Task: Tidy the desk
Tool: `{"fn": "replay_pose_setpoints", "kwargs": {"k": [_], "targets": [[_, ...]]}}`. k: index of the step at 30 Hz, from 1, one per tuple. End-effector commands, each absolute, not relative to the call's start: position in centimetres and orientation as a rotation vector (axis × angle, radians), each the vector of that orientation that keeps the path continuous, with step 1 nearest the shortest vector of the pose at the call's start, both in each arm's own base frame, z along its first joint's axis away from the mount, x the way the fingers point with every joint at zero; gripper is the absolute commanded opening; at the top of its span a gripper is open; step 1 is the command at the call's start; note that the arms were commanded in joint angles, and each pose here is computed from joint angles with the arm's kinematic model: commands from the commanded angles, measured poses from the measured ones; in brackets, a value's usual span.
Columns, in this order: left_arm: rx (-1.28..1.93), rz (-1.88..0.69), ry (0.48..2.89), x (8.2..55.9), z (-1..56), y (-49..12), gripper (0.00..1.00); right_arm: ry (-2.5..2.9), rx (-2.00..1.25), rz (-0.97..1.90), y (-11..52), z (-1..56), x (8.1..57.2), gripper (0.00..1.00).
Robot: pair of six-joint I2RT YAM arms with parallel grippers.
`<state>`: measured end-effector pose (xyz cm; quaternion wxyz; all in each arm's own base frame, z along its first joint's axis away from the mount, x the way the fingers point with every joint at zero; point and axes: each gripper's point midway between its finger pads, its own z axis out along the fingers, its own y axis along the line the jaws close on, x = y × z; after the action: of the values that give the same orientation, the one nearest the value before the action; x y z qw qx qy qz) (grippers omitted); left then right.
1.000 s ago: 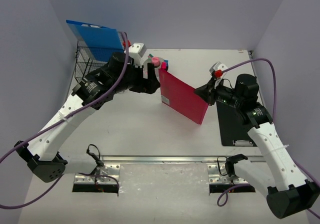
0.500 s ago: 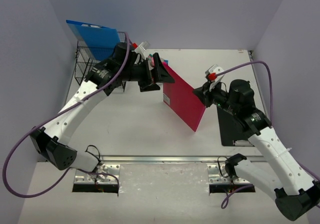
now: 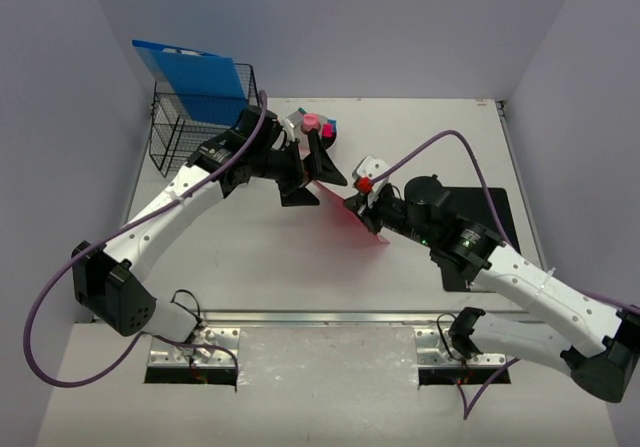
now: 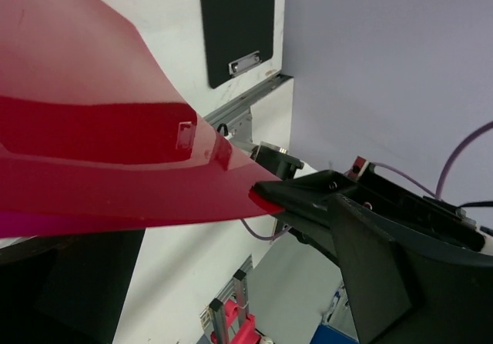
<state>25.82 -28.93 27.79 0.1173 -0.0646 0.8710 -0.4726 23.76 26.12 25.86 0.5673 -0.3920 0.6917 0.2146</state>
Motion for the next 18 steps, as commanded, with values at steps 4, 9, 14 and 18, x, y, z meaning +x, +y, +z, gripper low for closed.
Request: {"fn": "replay_pose_setpoints", "kwargs": {"k": [4,9,14,18], "targets": [[-0.261,-1.352,2.555,25.3,27.3,-27.7,0.79,1.575,-0.927,0.546,28.9,27.0,23.0,0.0],[-0.261,-1.315,2.571,25.1,26.3,-27.2,0.57,1.607,-0.951,0.641,30.9,26.2,21.4,0.0],[-0.241,-1.255,2.577,25.0,25.5,-26.5,0.35,1.605,-0.999,0.759,32.9,26.1,19.5,0.0],[-0.201,-1.217,2.592,24.5,24.2,-26.0,0.15,1.593,-1.013,0.836,34.1,26.6,18.4,0.0]]}}
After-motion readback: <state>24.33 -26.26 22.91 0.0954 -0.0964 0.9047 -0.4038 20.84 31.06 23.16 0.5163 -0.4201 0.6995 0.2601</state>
